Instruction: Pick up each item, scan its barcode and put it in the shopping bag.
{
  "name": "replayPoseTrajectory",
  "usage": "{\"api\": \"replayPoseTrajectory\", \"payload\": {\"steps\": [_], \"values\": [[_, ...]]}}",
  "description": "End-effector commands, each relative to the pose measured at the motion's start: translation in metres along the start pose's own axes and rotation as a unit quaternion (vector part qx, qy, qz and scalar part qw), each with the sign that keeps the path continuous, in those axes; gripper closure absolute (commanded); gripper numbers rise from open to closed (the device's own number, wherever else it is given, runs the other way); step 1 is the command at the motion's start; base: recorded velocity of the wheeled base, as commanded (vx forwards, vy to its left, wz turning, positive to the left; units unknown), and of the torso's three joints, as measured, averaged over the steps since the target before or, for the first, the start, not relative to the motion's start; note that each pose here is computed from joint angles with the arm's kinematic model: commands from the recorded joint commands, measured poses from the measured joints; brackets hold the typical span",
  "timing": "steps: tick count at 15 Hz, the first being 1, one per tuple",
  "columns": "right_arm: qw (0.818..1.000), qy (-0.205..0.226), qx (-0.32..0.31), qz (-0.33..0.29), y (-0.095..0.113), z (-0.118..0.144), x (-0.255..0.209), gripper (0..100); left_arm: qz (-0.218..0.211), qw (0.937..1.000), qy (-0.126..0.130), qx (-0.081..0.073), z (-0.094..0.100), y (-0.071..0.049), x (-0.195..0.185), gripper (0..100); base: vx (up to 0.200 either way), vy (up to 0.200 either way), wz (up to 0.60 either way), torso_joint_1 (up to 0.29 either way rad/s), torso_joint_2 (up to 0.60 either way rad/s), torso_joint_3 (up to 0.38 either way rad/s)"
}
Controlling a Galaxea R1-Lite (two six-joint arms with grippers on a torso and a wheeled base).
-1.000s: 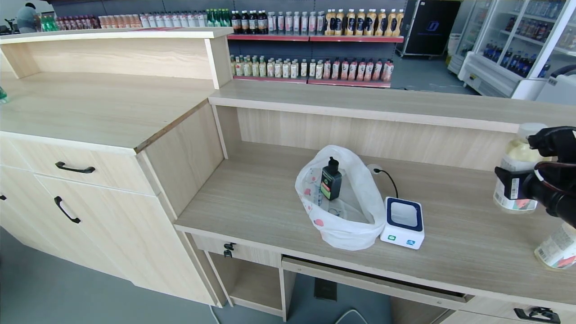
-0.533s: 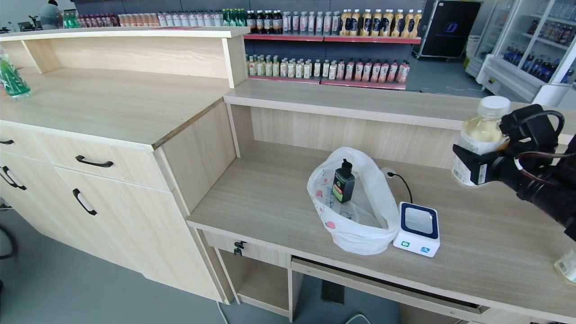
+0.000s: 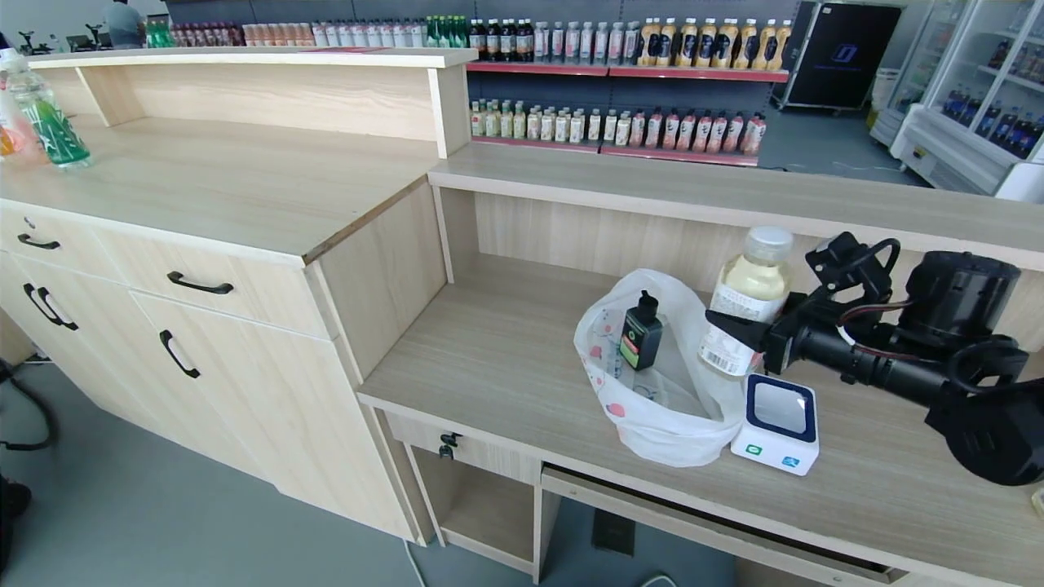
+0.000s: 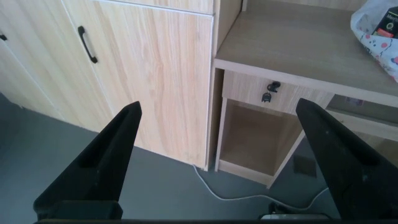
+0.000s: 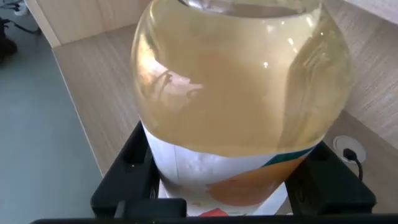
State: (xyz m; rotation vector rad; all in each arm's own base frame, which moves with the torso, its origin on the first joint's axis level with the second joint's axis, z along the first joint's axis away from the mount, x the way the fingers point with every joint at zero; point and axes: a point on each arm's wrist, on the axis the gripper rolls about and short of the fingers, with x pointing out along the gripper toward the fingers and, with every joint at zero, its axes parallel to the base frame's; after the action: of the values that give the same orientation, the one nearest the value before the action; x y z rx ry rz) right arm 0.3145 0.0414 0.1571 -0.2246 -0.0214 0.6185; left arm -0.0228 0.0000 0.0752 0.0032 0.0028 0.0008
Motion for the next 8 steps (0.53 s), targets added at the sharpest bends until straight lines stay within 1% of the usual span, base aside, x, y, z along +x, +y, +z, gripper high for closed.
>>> {"api": "replayPoseTrajectory", "payload": {"steps": [1,4,8], "values": [[0.999,0.038,0.027,0.019,-0.001,-0.036,0.025,100,0.0,1.0,0.0,0.0,0.0,0.0,0.0,0,0.0,0.0,0.0,0.0,0.0,0.0],[0.998,0.051,0.036,0.029,-0.004,-0.056,0.043,100,0.0,1.0,0.001,0.0,0.0,0.0,0.0,0,0.0,0.0,0.0,0.0,0.0,0.0],[0.997,0.05,0.036,0.054,0.006,-0.068,0.065,100,0.0,1.0,0.001,0.0,0.0,0.0,0.0,0,0.0,0.0,0.0,0.0,0.0,0.0]]}}
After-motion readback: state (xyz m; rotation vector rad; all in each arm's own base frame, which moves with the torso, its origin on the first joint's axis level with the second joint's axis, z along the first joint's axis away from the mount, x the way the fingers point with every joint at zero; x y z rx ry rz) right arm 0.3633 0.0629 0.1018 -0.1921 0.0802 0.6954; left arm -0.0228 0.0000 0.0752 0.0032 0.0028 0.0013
